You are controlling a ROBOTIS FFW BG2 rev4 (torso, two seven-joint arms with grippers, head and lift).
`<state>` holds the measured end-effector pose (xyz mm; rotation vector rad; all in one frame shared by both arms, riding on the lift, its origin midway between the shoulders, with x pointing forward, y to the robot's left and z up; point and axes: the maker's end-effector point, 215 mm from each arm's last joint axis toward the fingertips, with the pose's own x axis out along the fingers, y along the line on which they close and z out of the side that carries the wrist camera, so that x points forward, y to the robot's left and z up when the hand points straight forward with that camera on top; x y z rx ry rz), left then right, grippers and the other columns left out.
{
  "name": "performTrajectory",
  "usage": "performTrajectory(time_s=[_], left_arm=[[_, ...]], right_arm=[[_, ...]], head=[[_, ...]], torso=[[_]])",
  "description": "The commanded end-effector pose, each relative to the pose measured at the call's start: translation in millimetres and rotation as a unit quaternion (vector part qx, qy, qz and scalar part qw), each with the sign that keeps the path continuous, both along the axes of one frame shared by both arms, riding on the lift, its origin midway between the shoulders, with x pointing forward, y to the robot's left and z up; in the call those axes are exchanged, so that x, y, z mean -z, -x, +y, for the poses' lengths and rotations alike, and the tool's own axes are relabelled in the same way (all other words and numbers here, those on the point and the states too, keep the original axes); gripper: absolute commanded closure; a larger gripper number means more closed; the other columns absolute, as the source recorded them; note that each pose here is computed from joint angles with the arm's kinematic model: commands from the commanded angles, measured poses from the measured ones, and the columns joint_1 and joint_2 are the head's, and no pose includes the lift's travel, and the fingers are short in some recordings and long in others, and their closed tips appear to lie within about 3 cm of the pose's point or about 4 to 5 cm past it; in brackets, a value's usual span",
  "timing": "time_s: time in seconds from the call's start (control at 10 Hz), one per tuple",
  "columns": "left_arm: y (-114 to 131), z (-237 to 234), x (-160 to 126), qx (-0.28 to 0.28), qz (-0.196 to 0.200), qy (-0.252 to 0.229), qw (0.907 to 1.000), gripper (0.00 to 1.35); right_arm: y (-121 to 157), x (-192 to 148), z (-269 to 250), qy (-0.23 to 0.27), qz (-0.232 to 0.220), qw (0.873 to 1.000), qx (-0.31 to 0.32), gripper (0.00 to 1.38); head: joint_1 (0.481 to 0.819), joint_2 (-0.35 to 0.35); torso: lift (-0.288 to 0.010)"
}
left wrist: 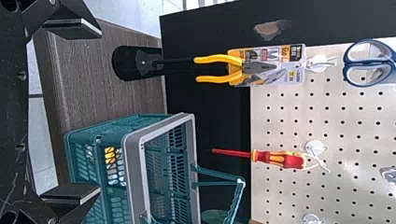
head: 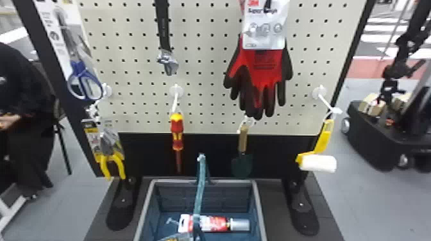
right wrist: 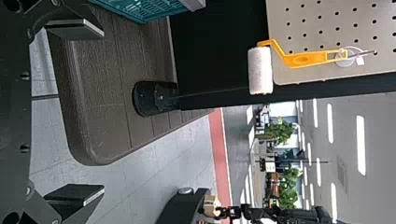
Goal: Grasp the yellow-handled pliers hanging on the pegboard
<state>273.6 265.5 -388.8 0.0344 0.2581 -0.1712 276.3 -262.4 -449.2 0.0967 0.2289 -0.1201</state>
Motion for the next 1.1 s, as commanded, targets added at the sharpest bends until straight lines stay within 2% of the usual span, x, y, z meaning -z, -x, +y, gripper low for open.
performTrajectory(time_s=[0.0,0.7,1.0], left_arm=[[-0.7,-0.4,-0.8,-0.001,-0.002,0.001,1.0,0.14],[-8.3,0.6,-4.1,-0.002,-0.007,0.004,1.0,0.14],[-39.0,4.4,-14.6,0.007,-0.022,0.005,0.9997,0.14]], right_arm=[[0.0,0.0,0.1,0.0,0.0,1.0,0.0,0.13],[-0.6,-0.3,-0.2,-0.001,-0.001,1.0,0.001,0.13],[0.2,1.9,-0.2,-0.002,0.001,1.0,0.001,0.13]], head=[[0.549,0.0],[0.549,0.0],[0.549,0.0]], torso=[[-0.1],[-0.1],[-0.1]])
